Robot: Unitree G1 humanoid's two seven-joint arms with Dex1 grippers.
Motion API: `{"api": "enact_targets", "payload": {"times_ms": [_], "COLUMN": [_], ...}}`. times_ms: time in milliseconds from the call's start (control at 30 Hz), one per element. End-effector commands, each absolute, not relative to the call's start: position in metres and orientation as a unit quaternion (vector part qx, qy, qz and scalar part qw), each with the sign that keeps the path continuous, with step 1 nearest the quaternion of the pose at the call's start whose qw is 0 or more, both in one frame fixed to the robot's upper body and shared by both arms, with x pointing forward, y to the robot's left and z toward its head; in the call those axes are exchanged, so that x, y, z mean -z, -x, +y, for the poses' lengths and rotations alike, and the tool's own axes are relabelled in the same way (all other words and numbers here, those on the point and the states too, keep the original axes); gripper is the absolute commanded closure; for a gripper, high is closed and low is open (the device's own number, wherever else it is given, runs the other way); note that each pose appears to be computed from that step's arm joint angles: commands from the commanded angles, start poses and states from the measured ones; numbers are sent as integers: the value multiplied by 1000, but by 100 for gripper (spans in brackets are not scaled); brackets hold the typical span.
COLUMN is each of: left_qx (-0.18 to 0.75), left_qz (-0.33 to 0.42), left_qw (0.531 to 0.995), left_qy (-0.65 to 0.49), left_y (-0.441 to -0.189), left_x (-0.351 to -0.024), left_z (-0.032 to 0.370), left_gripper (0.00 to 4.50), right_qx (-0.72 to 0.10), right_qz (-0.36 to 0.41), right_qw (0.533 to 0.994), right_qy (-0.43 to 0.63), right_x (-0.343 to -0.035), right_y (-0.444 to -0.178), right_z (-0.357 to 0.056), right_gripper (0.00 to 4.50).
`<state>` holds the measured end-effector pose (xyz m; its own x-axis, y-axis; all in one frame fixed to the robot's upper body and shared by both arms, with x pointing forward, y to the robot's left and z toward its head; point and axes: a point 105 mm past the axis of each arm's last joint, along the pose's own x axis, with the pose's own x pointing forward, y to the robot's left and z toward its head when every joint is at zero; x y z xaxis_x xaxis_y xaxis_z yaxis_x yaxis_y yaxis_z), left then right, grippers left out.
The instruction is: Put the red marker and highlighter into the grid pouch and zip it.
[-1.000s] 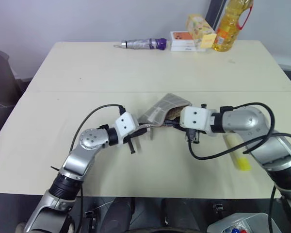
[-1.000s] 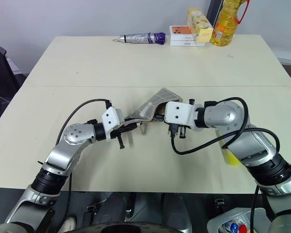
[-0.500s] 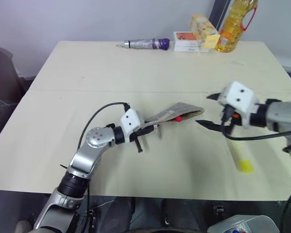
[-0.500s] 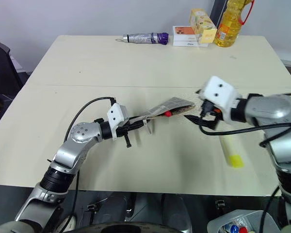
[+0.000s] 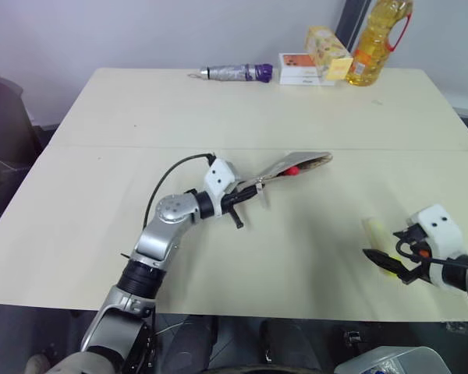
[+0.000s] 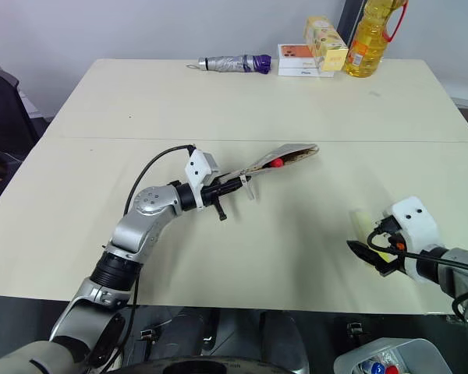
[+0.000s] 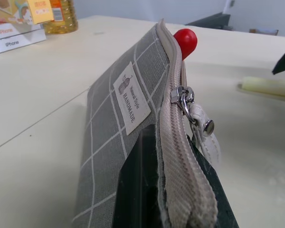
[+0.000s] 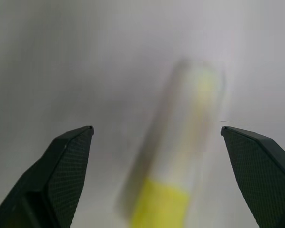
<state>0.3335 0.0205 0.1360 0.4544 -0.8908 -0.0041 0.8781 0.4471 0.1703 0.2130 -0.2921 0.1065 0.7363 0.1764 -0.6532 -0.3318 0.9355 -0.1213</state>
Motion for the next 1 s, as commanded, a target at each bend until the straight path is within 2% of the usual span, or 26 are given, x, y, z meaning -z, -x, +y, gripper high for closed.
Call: {"api": "enact_targets", "payload": {"times_ms": [33, 100, 233, 300, 400, 533, 600, 767, 1000], "left_qx": [533, 536, 537, 536, 533, 531, 529, 528, 521], "left_qz": [-63, -63, -63, -63, -63, -63, -64, -67, -71], "left_qw": [839, 837, 836, 837, 838, 838, 838, 839, 842], "left_qy": [-85, -87, -91, -93, -97, -109, -113, -113, -118], "left_y": [-332, -331, -332, -333, -334, -335, -336, -335, -334], "left_x": [-143, -143, -142, -141, -141, -139, -138, -140, -140], "left_z": [13, 12, 13, 13, 15, 16, 16, 15, 15], "left_gripper": [450, 450, 450, 450, 450, 450, 450, 450, 450], "right_qx": [-101, -87, -105, -116, -146, -235, -269, -318, -374], "right_qz": [348, 346, 346, 342, 296, 179, 156, 133, 122], "right_qw": [927, 931, 928, 927, 926, 921, 911, 885, 861], "right_qy": [93, 80, 84, 101, 182, 253, 272, 313, 323], "right_x": [-102, -102, -102, -104, -125, -185, -201, -213, -207], "right_y": [-205, -204, -204, -206, -219, -240, -242, -250, -259], "right_z": [-304, -308, -302, -300, -290, -250, -235, -206, -170], "right_gripper": [27, 88, 298, 366, 364, 364, 364, 364, 364]}}
